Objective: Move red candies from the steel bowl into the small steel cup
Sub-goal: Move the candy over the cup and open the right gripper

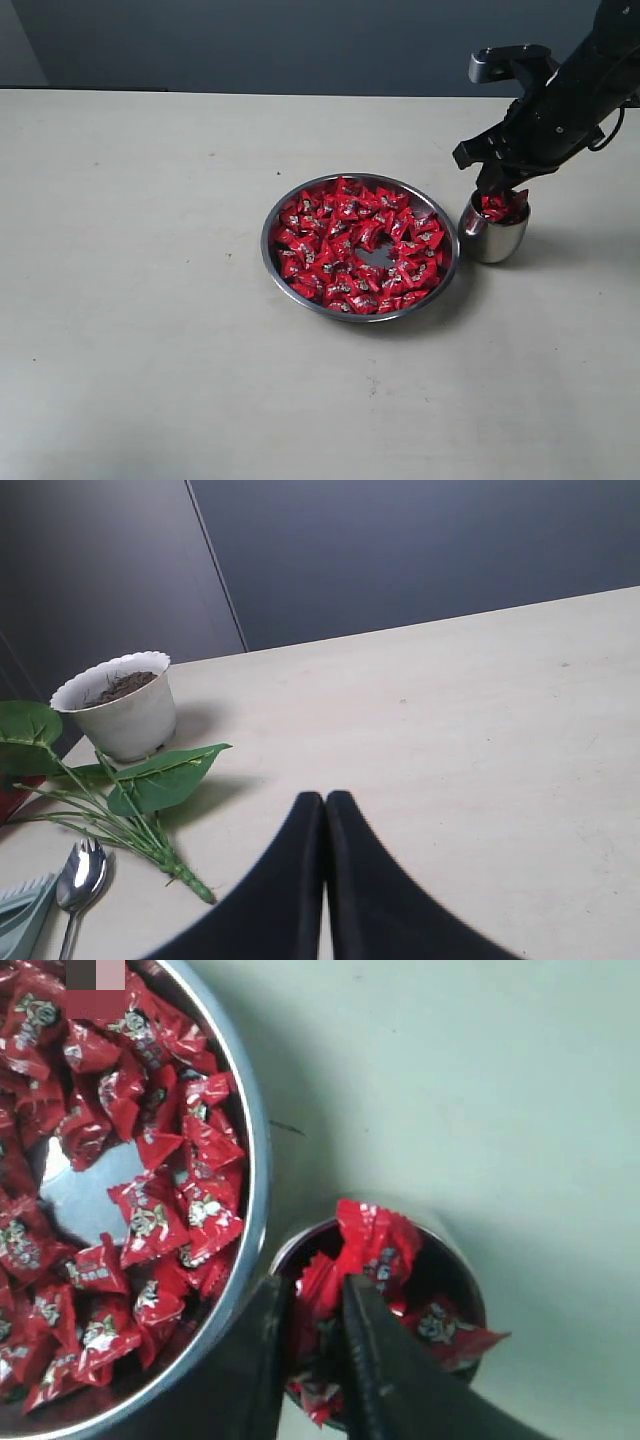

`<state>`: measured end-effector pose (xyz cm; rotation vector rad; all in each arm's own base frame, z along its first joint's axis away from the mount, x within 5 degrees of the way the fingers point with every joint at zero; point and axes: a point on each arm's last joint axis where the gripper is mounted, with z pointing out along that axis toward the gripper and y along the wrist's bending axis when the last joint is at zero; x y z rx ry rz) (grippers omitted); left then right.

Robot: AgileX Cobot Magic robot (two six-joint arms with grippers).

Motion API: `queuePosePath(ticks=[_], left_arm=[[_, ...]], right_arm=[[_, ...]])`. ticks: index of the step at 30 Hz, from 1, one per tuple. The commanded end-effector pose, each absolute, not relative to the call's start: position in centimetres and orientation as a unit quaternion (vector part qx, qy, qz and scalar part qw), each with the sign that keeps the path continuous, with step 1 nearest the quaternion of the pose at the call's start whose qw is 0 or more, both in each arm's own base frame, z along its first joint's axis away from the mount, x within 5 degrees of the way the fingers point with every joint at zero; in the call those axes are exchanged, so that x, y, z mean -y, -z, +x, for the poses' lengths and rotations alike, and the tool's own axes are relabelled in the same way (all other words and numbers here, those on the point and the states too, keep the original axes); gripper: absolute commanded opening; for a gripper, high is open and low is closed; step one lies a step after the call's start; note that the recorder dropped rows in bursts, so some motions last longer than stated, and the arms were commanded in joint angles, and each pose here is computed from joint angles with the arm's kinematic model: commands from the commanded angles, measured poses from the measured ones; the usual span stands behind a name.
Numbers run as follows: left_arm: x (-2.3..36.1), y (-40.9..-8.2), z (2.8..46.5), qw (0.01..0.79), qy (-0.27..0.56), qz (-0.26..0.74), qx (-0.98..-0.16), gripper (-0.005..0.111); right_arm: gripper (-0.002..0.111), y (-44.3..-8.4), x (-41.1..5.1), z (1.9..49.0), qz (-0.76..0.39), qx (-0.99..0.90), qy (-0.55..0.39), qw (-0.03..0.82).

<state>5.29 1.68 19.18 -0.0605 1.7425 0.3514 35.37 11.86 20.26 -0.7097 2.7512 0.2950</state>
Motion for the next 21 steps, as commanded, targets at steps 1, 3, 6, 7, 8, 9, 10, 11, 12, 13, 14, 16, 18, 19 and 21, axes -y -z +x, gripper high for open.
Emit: queuePosePath(ticks=[1,3,6,7,8,9,10,11,12,13,14,16,18,19,21], left_arm=[[-1.66,-19.18,5.3,0.634,-0.153,-0.024,-0.757,0.0],[-1.66,-19.18,5.3,0.634,-0.153,-0.024,-0.757,0.0],[-1.66,-19.18,5.3,0.634,-0.153,-0.024,-0.757,0.0],[-1.66,-19.18,5.3,0.634,-0.153,-0.024,-0.757,0.0],[-1.66,-19.18,5.3,0.634,-0.153,-0.024,-0.757,0.0],[-1.66,-19.18,5.3,0.634,-0.153,-0.024,-0.757,0.0],[-1.66,-19.18,5.3,0.634,-0.153,-0.024,-0.757,0.0],[-1.66,-19.18,5.3,0.634,-0.153,-0.024,-0.757,0.0],[-1.66,-19.18,5.3,0.634,-0.153,-0.024,-0.757,0.0],[-1.66,-19.18,5.3,0.634,-0.153,-0.024,-0.757,0.0],[-1.66,-19.18,5.3,0.634,-0.153,-0.024,-0.757,0.0],[-1.66,-19.18,5.3,0.634,-0.153,-0.024,-0.757,0.0],[-1.66,-19.18,5.3,0.634,-0.153,-0.024,-0.757,0.0],[-1.66,-19.18,5.3,0.634,-0.153,-0.024,-0.757,0.0],[-1.66,-19.18,5.3,0.634,-0.153,-0.024,-0.757,0.0]], right_arm=[[0.0,-20.22,-11.48,35.47,-0.253,-0.952,-0.091,0.145],[0.001,-20.25,-11.49,35.56,-0.252,-0.952,-0.09,0.149],[0.001,-20.24,-11.39,35.62,-0.257,-0.951,-0.083,0.152],[0.001,-20.24,-11.38,35.65,-0.257,-0.951,-0.082,0.153],[0.001,-20.24,-11.38,35.65,-0.257,-0.951,-0.082,0.153],[0.001,-20.24,-11.38,35.65,-0.257,-0.951,-0.082,0.153],[0.001,-20.24,-11.38,35.65,-0.257,-0.951,-0.082,0.153],[0.001,-20.24,-11.38,35.65,-0.257,-0.951,-0.082,0.153],[0.004,-20.24,-11.38,35.65,-0.257,-0.951,-0.082,0.153],[0.009,-20.24,-11.38,35.65,-0.258,-0.95,-0.082,0.153],[0.016,-20.24,-11.38,35.65,-0.26,-0.95,-0.081,0.153],[0.029,-20.24,-11.38,35.65,-0.261,-0.95,-0.081,0.154],[0.035,-20.25,-11.38,35.67,-0.261,-0.949,-0.081,0.155],[0.036,-20.25,-11.38,35.67,-0.261,-0.949,-0.081,0.155],[0.035,-20.25,-11.38,35.67,-0.261,-0.949,-0.081,0.155]])
